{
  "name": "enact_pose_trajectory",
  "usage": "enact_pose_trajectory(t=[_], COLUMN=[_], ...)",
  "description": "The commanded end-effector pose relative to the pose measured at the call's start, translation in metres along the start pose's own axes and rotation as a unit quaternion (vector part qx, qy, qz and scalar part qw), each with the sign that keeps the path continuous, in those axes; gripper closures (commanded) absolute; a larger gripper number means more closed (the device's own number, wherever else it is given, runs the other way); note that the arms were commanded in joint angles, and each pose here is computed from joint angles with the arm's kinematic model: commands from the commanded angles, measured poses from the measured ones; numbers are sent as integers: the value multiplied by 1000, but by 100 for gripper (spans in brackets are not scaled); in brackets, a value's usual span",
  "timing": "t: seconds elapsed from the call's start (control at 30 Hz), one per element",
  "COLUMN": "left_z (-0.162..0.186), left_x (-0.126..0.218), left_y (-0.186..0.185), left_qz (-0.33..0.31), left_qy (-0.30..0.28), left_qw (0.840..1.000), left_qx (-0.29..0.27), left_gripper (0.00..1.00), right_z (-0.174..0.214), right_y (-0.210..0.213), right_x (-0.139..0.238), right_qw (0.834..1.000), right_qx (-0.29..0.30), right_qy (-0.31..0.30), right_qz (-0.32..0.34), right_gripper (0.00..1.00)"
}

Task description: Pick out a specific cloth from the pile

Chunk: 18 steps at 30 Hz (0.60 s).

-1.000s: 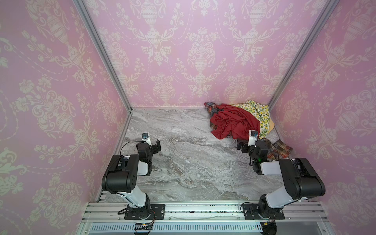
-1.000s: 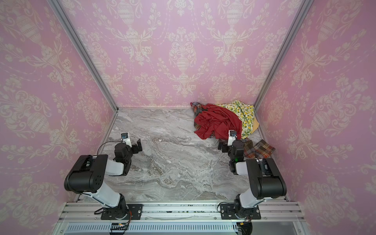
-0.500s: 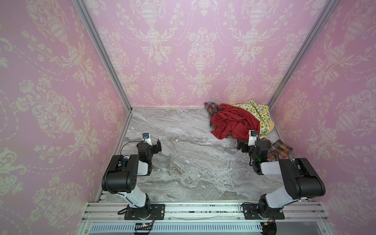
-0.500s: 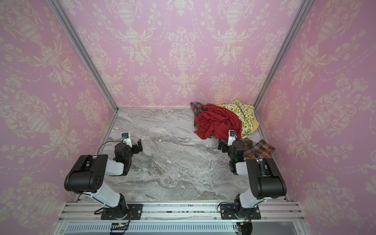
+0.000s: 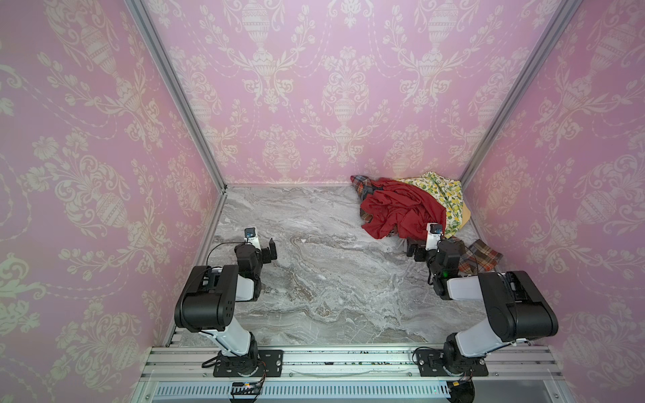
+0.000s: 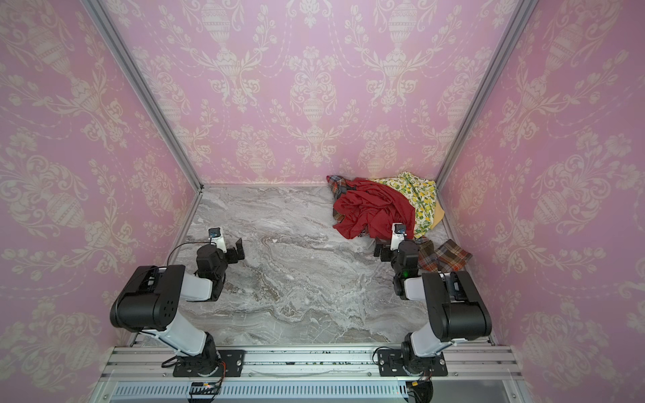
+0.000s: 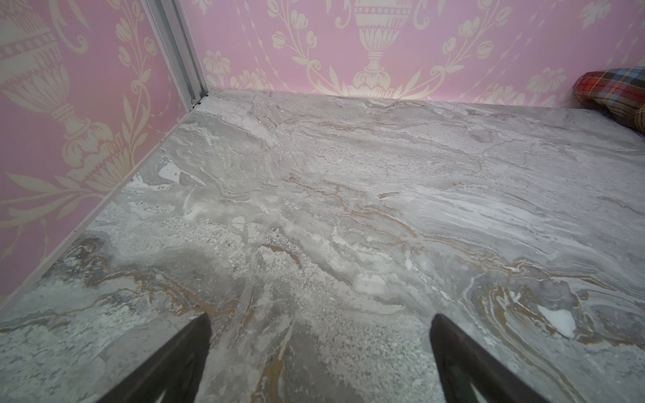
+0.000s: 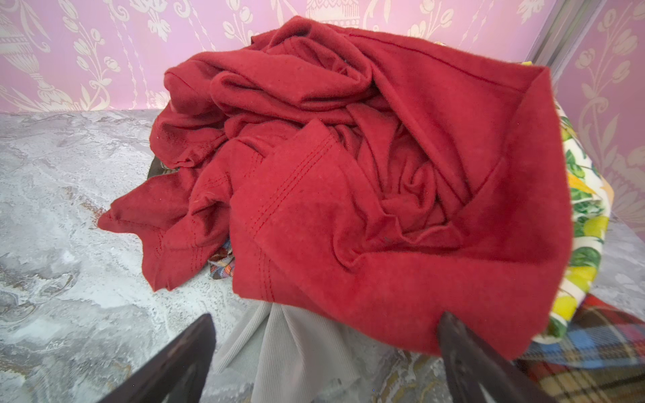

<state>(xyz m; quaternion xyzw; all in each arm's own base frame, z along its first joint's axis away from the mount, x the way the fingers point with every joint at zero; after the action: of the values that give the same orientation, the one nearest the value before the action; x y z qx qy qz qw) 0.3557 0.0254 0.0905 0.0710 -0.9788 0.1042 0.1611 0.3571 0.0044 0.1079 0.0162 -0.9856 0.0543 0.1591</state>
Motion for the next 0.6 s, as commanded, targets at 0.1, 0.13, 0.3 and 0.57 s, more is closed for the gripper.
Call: enact_pose_trajectory(t=[0.1,0.13,0.3,0.57], left_z=[-1,-1,-1,-10], left_x=[-2,-2,-2,-5], left_y=[2,2,2,1], left_qz=[-6,-5,-5,-15], left_qy=[1,2,1,20], left_qw=[1000,1000,1000,1000], left_qx=[-6,-7,-7,-9], left_gripper=[1,1,1,1], right_z=[-2,-1,-3,-9], right_y=[1,2,5,4], right_x=[0,0,2,8], right_qw=[1000,1000,1000,1000], right_qx=[7,9,21,22], right_qy=[-2,-2,-2,-12], right_qz=[-2,0,5,14], right_gripper=[0,0,0,0])
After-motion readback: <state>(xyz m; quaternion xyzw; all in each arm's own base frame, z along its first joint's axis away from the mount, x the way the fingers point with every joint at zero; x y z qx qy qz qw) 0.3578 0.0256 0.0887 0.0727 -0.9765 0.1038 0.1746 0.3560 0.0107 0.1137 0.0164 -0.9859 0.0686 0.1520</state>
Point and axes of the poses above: each gripper's point midway between its finger pads, its own x axis back along the fingers, its own y axis along the line the jaws close on, z = x × y, the point moved 4 cm from there along x, back along the fingers, and after that the axes turned 9 degrees about x, right-handed, at the moved point
